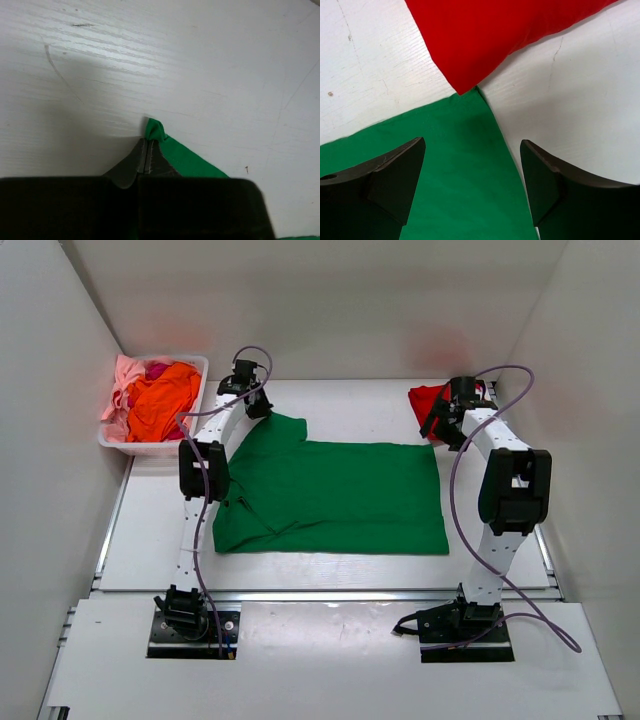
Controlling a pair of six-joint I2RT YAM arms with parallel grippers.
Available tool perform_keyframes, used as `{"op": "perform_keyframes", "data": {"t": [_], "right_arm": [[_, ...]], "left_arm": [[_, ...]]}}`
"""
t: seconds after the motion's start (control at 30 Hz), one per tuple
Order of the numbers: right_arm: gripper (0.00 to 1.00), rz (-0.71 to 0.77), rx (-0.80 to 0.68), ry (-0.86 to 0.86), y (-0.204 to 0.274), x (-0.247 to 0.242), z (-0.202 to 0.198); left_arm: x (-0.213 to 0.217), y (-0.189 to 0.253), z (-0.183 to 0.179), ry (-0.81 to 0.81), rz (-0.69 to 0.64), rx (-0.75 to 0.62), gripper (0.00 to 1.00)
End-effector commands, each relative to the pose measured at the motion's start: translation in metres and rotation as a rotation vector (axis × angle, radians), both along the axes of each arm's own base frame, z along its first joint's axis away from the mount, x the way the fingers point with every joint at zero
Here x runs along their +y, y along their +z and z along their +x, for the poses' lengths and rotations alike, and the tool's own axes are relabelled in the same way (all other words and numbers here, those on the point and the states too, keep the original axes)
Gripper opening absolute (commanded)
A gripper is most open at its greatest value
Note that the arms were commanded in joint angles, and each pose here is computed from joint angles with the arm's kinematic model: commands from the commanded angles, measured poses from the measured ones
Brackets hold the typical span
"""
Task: Fold and stack the t-shirts
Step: Grap the side of the flattened tshirt furthest away from the robot with both arms
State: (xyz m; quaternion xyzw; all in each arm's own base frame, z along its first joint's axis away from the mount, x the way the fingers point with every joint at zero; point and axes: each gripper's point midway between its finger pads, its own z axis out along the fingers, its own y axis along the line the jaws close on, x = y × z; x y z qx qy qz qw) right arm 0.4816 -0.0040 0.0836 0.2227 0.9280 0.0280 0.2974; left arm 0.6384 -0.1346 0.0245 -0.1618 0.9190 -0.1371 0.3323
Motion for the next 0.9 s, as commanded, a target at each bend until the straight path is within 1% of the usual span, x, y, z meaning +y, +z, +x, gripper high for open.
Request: {"op": "perform_keyframes", "data": {"t": [0.0, 0.1, 0.2, 0.27, 0.37, 0.4, 0.47, 0.67, 0.77, 0.87], "right_arm": [[0.74, 0.001, -0.048, -0.013, 0.012, 0.001, 0.015], [0.75, 0.014, -0.058, -0.007, 0.013, 0.003, 0.017], [0.75, 0.018, -0.044, -0.009, 0.005, 0.002, 0.019], [0.74, 0.018, -0.048, -0.016, 0.003, 0.003, 0.023], [0.63, 0.003, -0.047, -0.04, 0.002, -0.003, 0.036], [0.62, -0.003, -0.023, -0.046, -0.006, -0.005, 0.036], [0.58, 0.007, -0.007, -0.058, -0.01, -0.004, 0.039], [0.49, 0.0, 0.042, -0.111, -0.025, -0.005, 0.04], [0.48, 0.003, 0.065, -0.113, -0.034, -0.003, 0.036], [0.48, -0.012, 0.09, -0.119, -0.04, -0.004, 0.031]], "left_arm": [[-0.004, 0.016, 0.002, -0.019, 0.021, -0.027, 0.0], [-0.01, 0.023, 0.004, -0.061, 0.011, -0.05, 0.0], [-0.017, 0.06, 0.012, -0.081, -0.033, -0.127, 0.0], [-0.016, 0.083, 0.019, -0.067, -0.065, -0.179, 0.0], [-0.016, 0.1, 0.021, -0.058, -0.101, -0.21, 0.0], [-0.014, 0.104, 0.023, -0.053, -0.118, -0.22, 0.0], [-0.013, 0.099, 0.021, -0.05, -0.123, -0.202, 0.0], [-0.014, 0.105, 0.019, -0.066, -0.123, -0.208, 0.0], [-0.017, 0.112, 0.02, -0.063, -0.142, -0.218, 0.0], [-0.015, 0.11, 0.021, -0.058, -0.145, -0.216, 0.0]]}}
